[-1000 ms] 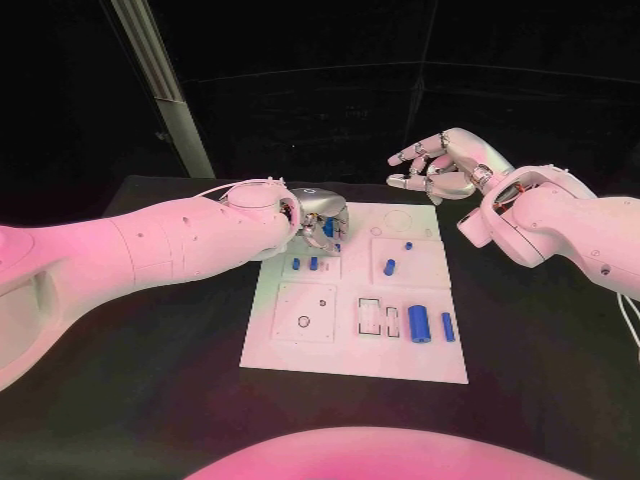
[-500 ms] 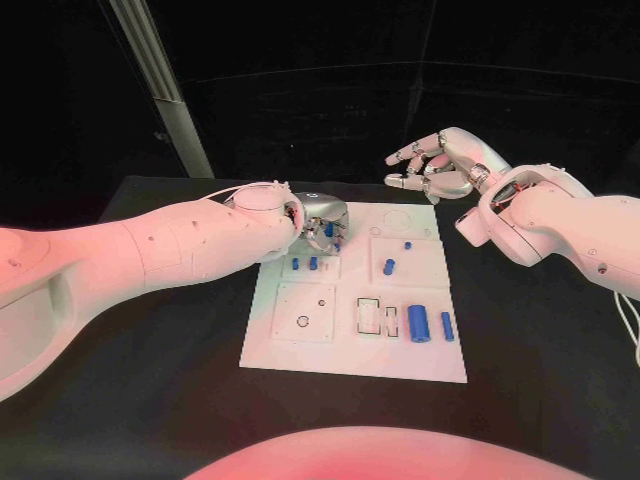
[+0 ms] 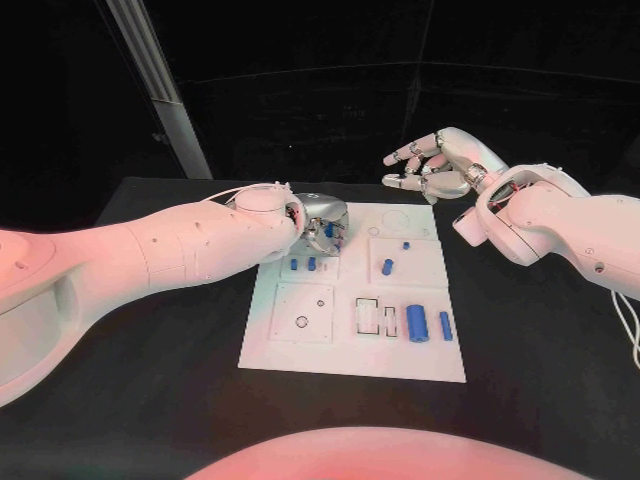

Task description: Assemble the parts on the task board

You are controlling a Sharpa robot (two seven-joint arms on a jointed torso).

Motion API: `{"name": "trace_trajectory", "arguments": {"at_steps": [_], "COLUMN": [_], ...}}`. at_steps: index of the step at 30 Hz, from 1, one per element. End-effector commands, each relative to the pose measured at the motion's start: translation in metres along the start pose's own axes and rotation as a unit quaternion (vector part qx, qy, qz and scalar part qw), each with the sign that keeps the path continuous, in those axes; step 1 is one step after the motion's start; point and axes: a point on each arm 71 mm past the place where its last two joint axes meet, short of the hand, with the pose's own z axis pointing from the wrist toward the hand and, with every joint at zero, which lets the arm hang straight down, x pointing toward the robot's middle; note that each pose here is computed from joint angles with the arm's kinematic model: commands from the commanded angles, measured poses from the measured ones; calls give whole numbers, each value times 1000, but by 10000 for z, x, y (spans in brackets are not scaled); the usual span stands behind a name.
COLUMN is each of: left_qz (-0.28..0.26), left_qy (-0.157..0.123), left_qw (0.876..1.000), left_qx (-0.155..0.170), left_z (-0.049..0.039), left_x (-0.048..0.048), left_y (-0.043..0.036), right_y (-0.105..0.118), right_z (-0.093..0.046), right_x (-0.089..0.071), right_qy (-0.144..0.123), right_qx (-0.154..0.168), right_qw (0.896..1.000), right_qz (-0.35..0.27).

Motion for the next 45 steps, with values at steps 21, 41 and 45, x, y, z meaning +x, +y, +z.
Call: {"name": "trace_trajectory", "arguments": {"at_steps": [21, 41, 45], "left_qz": [-11, -25, -27], "left_qy": [-65, -47, -36], "left_qw": [998, 998, 999], "left_qx": [13, -19, -27], "left_z": [-172, -483, -507], "left_x": [-133, -194, -175], "left_y": [36, 340, 385], "right_y": [13, -3, -2], "right_z": [0, -13, -11], "right_x": [-12, -29, -28], "right_qy": [0, -2, -1], "right_qx": [-5, -3, -3], "right_qw": [1000, 1000, 1000], "right_qz": [1, 0, 0]}}
